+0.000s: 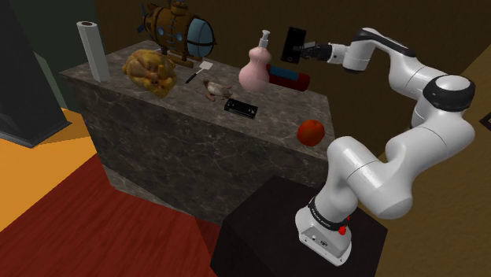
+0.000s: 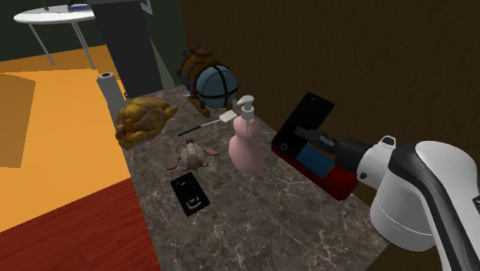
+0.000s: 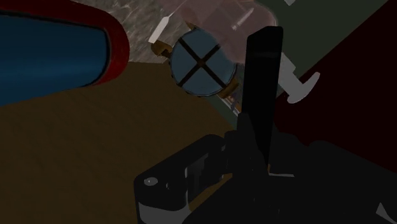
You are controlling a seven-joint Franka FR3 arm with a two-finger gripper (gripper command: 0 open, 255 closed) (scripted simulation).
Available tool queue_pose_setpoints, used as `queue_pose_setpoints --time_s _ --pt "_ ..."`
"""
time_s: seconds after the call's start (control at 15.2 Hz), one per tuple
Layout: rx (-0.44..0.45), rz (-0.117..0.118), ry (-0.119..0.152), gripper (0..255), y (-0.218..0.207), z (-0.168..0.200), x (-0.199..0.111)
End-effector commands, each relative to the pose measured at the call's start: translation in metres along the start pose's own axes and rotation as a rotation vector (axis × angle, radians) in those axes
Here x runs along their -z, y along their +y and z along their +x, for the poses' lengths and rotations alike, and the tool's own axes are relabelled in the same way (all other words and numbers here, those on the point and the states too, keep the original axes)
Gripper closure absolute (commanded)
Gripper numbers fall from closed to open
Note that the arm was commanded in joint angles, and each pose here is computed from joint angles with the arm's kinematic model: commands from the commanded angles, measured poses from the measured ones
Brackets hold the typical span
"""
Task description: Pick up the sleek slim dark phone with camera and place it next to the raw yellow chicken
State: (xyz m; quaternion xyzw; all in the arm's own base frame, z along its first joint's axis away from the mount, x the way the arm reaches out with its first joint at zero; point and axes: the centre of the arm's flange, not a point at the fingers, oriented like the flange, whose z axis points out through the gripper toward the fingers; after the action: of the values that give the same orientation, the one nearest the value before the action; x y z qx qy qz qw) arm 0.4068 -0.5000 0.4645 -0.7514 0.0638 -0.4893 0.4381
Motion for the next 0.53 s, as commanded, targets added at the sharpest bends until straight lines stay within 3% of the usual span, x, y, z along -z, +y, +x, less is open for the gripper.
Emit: queue_pose_setpoints --time_s 0.0,0.33,0.46 --pt "0.0 0.0 0.0 255 -0.007 0.007 0.002" --pt "0.0 0.0 0.0 255 -0.025 0.024 0.005" --pt "0.0 0.0 0.0 255 -0.039 0.012 -0.014"
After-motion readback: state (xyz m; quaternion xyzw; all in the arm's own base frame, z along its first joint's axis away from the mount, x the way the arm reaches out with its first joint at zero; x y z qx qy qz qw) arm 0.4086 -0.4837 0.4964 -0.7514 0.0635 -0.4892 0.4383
